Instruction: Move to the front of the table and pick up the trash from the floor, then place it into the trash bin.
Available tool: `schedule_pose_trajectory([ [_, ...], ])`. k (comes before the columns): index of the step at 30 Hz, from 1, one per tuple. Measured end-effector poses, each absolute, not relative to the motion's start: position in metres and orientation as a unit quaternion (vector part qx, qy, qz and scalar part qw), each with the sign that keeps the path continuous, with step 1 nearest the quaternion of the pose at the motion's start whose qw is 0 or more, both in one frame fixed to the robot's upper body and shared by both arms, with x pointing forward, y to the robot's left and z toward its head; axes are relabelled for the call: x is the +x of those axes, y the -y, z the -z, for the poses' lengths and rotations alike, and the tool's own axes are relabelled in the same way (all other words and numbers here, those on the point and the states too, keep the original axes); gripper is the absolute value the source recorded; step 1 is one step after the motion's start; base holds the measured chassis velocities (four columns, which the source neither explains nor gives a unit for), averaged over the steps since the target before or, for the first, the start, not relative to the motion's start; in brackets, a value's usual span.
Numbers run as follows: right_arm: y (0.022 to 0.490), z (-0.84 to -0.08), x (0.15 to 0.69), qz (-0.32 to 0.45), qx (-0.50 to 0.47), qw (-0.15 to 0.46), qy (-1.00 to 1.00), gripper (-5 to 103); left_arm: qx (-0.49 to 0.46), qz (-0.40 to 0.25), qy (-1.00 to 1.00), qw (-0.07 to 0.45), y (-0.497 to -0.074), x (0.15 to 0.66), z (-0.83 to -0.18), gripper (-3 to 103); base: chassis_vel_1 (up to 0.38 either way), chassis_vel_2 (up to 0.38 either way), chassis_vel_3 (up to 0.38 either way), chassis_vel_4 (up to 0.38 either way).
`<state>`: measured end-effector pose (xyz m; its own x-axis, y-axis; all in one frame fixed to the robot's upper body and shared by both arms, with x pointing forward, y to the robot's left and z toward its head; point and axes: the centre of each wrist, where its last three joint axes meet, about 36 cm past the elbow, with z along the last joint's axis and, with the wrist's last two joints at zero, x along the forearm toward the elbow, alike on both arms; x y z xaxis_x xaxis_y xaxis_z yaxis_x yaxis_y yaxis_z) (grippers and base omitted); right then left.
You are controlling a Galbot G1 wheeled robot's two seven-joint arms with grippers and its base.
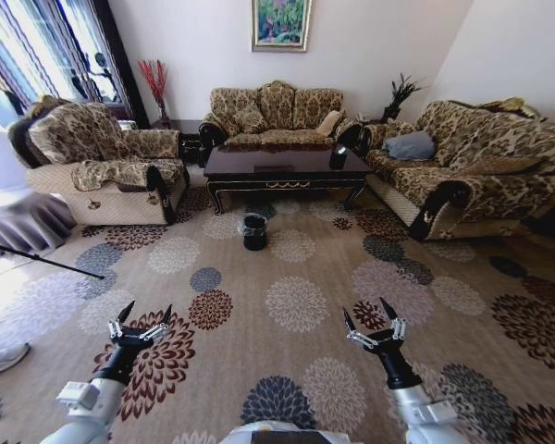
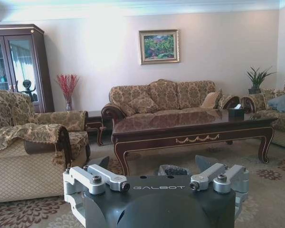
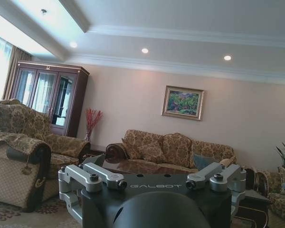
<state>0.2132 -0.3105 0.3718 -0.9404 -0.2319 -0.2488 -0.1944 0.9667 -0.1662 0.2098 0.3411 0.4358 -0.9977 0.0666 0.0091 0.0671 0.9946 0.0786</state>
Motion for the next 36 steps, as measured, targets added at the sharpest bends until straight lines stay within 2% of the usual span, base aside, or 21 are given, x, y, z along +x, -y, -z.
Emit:
schedule_pose_trajectory([
  [36,0.3105,-0.3719,0.2132,0.070,-0.108,0.134,-0.983,100,-0.033,0.039,0.999,0.003,-0.3411,0.2098,-0.4358,100,0.000,0.000,0.000,0.000],
])
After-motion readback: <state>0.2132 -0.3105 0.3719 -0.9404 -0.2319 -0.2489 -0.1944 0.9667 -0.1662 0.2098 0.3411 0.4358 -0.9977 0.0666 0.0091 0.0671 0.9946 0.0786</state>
